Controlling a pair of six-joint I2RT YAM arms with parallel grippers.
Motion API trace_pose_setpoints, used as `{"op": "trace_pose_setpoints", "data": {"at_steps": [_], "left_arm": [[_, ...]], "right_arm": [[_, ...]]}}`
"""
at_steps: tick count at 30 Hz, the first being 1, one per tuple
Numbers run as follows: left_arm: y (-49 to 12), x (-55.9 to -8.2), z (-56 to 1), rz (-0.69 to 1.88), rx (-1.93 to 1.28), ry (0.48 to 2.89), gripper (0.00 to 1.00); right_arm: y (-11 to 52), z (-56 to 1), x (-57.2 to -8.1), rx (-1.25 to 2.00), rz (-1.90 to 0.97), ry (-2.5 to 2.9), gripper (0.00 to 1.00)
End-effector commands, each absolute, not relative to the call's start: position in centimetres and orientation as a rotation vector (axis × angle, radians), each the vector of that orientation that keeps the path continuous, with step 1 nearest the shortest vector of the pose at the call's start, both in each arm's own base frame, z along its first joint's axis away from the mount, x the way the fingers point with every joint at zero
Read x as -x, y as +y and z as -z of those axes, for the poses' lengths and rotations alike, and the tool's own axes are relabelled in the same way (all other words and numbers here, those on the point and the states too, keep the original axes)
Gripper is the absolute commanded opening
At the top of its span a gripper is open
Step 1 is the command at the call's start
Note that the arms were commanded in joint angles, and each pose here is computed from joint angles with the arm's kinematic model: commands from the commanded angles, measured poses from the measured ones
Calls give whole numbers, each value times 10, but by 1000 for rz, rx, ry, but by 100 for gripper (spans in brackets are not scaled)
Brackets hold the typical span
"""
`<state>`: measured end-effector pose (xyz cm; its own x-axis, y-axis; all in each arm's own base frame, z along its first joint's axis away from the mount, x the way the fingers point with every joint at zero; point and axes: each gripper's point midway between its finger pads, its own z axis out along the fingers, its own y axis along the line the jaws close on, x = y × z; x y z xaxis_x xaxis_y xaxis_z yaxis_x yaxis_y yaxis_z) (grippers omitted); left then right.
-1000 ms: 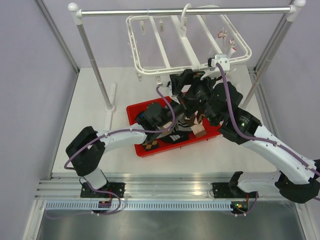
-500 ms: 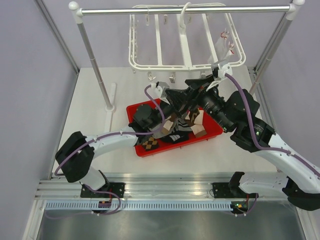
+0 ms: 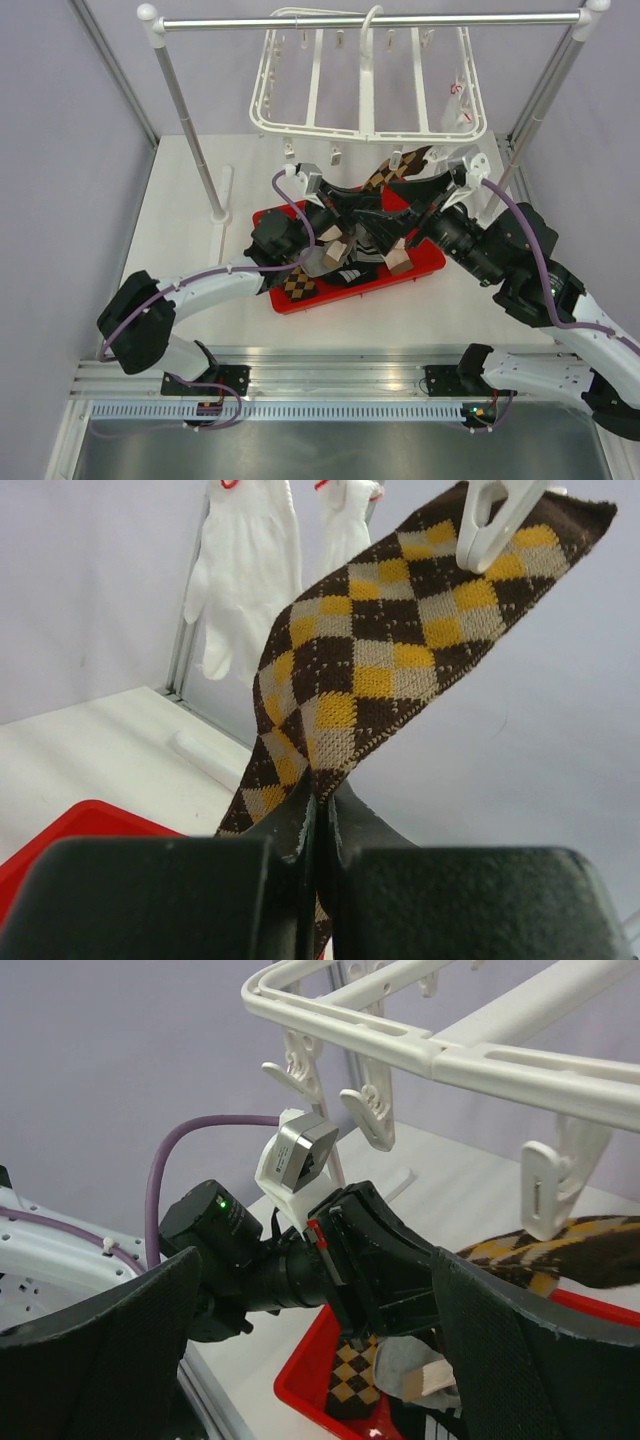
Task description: Remove the socks clipped to the hanger
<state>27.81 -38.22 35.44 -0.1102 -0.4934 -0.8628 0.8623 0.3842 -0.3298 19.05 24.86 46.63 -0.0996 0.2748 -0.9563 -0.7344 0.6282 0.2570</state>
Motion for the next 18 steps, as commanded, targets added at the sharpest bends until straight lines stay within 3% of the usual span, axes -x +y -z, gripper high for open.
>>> {"op": "trace_pose_setpoints", "data": {"at_steps": [1, 11, 18], "left_arm": [[-367, -272, -376, 1243, -372, 1146, 2], [-349, -268, -373, 1222, -380, 1165, 2], [-336, -263, -375, 1209, -365, 1167, 2]], "right_arm": [[231, -460, -189, 413, -815, 1458, 98], [192, -449, -187, 353, -701, 1476, 98], [185, -442, -193, 359, -627, 1457, 85]]}}
